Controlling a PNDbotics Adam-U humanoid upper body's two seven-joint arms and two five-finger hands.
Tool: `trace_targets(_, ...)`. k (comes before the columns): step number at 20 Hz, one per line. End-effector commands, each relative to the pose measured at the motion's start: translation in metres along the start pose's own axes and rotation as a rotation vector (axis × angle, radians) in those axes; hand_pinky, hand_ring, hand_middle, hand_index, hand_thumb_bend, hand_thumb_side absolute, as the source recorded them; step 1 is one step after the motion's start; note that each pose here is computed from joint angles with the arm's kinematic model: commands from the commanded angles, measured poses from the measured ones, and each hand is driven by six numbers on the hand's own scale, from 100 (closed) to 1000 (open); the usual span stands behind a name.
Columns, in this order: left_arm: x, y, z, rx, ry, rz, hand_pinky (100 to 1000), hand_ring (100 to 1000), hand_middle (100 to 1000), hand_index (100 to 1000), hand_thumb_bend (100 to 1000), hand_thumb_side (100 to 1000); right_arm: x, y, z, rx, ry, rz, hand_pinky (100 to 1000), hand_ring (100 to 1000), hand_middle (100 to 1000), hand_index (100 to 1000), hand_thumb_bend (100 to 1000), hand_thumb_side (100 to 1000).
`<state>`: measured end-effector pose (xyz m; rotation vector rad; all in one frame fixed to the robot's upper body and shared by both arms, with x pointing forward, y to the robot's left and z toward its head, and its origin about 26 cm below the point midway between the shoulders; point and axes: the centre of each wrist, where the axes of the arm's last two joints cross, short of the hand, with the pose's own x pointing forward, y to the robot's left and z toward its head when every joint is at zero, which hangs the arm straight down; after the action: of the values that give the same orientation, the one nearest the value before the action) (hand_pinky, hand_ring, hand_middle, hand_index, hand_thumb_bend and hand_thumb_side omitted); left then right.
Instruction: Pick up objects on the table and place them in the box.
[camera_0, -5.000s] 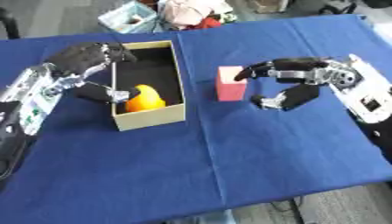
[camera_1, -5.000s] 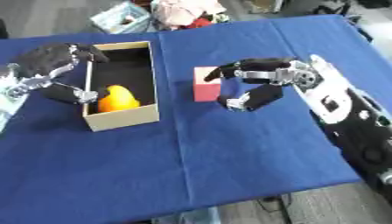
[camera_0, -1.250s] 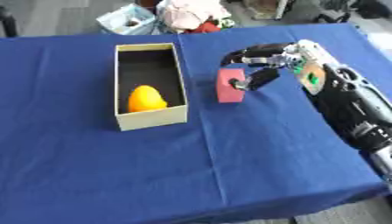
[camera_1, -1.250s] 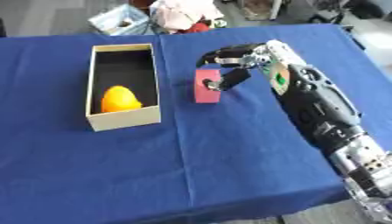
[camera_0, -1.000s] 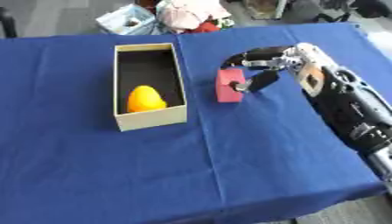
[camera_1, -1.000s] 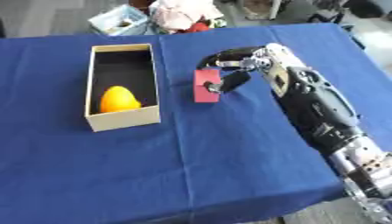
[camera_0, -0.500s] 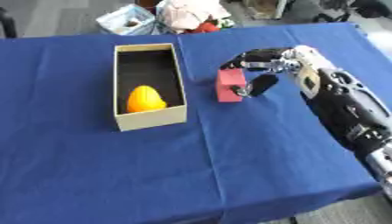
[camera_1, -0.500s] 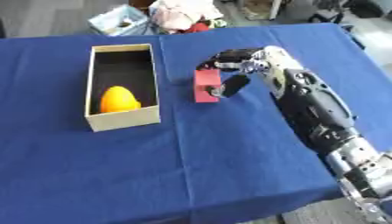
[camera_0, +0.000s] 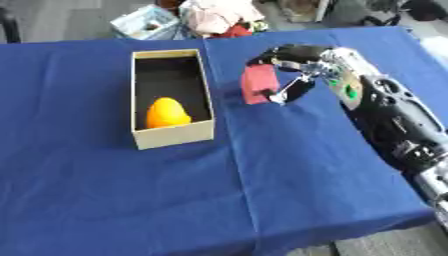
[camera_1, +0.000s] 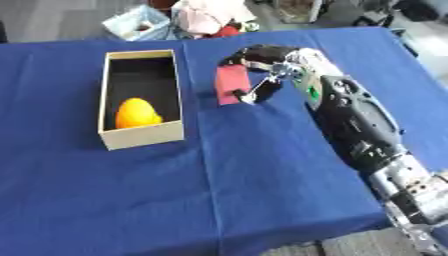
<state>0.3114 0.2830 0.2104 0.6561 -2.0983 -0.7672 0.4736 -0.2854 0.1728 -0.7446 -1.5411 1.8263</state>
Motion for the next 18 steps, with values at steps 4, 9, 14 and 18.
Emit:
trace_targets(4, 0.019, 0.016, -0.003, 0.057, -0.082, 0.017, 679, 602, 628, 822, 100, 910, -0.004, -0.053, 0.005, -0.136, 0.02, 0.053, 789, 675, 479, 967, 100, 279)
trace_targets(9, 0.028, 0.015, -0.01, 0.066, -0.18, 0.071, 681, 604, 629, 821, 100, 876, 0.007, -0.063, -0.013, -0.172, -0.002, 0.023, 790, 674, 482, 966, 100, 213)
trace_targets(14, 0.037, 0.008, -0.018, 0.056, -0.246, 0.143, 681, 605, 629, 819, 100, 879, 0.017, -0.061, -0.033, -0.172, -0.001, -0.012, 790, 671, 482, 964, 100, 190)
trace_targets(18, 0.045, 0.003, -0.025, 0.053, -0.283, 0.202, 681, 605, 628, 818, 100, 882, 0.021, -0.053, -0.044, -0.17, 0.024, -0.046, 790, 671, 487, 964, 100, 183)
